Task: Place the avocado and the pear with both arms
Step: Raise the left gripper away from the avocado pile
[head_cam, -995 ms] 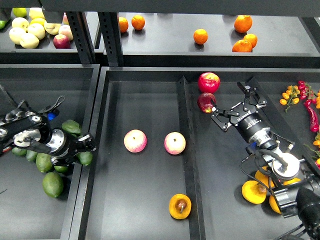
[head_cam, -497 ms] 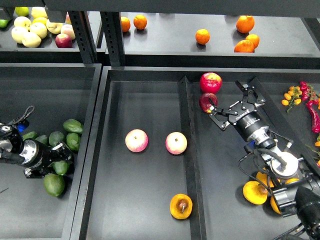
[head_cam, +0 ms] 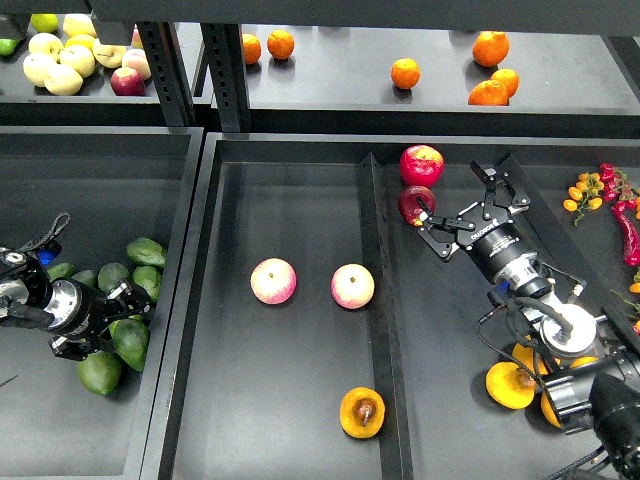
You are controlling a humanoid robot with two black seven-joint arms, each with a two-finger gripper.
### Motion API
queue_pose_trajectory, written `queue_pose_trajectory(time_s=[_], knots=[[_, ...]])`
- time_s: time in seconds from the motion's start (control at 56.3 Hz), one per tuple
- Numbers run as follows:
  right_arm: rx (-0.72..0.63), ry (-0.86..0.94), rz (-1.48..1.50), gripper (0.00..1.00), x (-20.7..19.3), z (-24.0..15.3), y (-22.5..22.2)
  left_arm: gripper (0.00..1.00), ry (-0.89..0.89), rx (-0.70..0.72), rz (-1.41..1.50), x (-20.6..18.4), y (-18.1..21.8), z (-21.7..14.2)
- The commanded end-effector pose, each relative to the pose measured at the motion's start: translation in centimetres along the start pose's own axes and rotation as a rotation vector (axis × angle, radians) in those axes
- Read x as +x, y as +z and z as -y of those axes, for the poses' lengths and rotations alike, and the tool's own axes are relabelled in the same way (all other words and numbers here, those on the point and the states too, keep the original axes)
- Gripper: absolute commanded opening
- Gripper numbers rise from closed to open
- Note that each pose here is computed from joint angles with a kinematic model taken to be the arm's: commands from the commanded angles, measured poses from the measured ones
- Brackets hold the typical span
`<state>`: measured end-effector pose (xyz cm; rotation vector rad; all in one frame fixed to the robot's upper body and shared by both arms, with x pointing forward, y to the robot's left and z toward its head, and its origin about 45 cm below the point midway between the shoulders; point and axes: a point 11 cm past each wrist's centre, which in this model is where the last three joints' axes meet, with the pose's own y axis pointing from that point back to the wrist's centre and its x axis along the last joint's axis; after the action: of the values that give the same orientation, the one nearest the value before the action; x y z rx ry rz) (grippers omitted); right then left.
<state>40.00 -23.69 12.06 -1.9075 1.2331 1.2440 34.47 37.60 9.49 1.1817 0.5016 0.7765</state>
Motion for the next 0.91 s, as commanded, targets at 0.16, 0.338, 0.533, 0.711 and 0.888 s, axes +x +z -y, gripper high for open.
queue_pose_trajectory(time_s=[0.16,0.338,0.533,0.711,0.888], knots=[[-0.005,-0.004,-0.005,1.0,-0.2,0.2,0.0,0.99,-0.017,-0.273,-0.178,1.8,5.5,-3.3],[-0.009,-0.004,-0.006,1.0,-0.2,0.3,0.1,0.97,-0.109,-0.45,-0.281,0.7,9.1,-4.6],[-0.012,-0.005,-0.007,1.0,-0.3,0.3,0.1,0.96,-0.287,-0.698,-0.374,-3.1,13.8,-6.0],[-0.016,-0.004,-0.008,1.0,-0.2,0.3,0.3,0.96,-0.475,-0.912,-0.471,-8.0,16.8,-6.8],[-0.049,-0.002,-0.013,1.0,-0.2,0.3,0.7,0.96,-0.628,-1.06,-0.754,-12.3,19.0,-6.3]])
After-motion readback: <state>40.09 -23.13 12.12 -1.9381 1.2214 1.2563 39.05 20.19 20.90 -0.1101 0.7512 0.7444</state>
